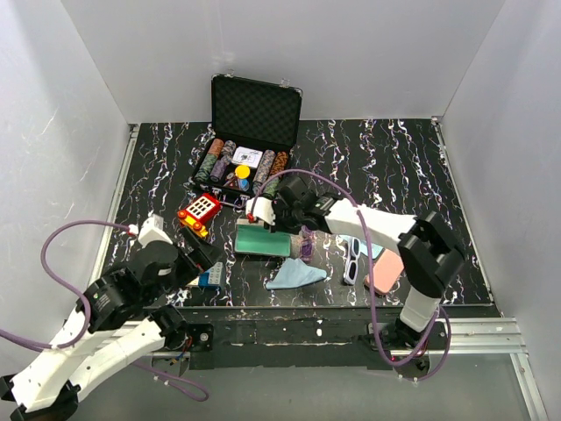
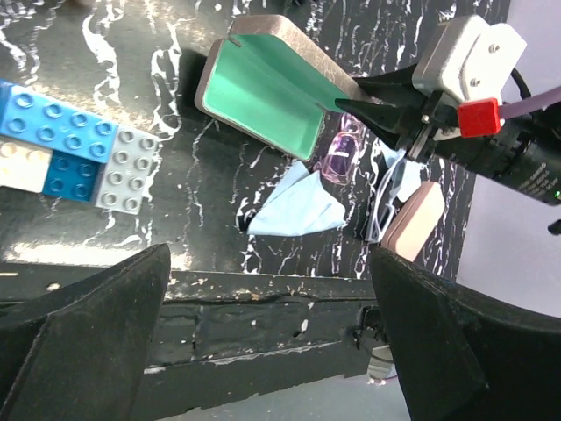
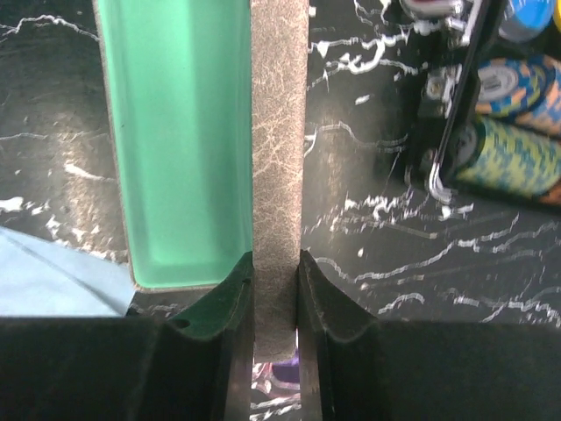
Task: Organize the sunglasses
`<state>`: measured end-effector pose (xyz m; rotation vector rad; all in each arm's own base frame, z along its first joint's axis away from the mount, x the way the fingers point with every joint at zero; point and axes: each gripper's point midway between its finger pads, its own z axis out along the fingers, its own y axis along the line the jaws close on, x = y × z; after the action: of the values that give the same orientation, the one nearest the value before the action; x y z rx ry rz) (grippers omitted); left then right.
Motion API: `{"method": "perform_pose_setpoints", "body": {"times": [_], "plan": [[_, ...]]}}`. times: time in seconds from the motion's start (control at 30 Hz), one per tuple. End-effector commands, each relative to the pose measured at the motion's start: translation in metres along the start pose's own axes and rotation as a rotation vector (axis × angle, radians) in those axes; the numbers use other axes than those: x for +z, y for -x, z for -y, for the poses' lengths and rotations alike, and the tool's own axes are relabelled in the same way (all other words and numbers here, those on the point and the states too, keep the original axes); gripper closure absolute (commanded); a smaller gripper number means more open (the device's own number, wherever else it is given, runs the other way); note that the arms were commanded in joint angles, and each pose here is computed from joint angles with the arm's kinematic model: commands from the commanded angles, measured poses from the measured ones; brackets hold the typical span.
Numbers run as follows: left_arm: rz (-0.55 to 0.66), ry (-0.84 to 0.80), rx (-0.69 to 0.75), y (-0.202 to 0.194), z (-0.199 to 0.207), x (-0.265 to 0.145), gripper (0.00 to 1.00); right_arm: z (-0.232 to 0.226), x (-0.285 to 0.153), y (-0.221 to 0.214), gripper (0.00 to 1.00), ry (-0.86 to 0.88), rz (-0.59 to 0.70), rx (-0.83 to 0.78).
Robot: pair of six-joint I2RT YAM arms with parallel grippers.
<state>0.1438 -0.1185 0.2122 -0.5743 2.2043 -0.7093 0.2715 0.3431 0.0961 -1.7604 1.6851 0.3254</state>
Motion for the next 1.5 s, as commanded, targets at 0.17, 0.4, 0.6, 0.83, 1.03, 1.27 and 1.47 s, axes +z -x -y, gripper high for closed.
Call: {"method": "perform_pose_setpoints", "body": {"times": [0.17, 0.4, 0.6, 0.83, 1.03, 1.27, 1.47], "plan": [[0.034, 0.072, 0.011, -0.001, -0.03, -0.001, 0.02, 0.041, 0.031, 0.042, 0.86, -0.05, 0.085, -0.186], [0.013, 0.092, 0.033, -0.005, -0.026, 0.009, 0.02, 0.042, 0.039, 0.04, 0.69, -0.043, 0.071, -0.159], [-0.01, 0.078, 0.05, -0.011, -0.017, 0.021, 0.02, 0.036, 0.027, 0.043, 0.27, -0.035, 0.092, -0.155], [-0.061, 0.112, 0.065, -0.025, -0.018, 0.038, 0.02, 0.045, 0.001, 0.065, 0.24, -0.096, 0.166, -0.115], [-0.182, 0.083, 0.05, -0.056, -0.004, 0.067, 0.02, 0.044, -0.05, 0.087, 0.19, -0.173, 0.292, 0.076], [-0.38, 0.045, 0.048, -0.107, 0.012, 0.111, 0.02, 0.017, -0.106, 0.046, 0.12, -0.315, 0.386, 0.653], [-0.475, 0.05, 0.045, -0.134, 0.016, 0.137, 0.26, -0.015, -0.138, 0.003, 0.1, -0.367, 0.412, 0.949]]}}
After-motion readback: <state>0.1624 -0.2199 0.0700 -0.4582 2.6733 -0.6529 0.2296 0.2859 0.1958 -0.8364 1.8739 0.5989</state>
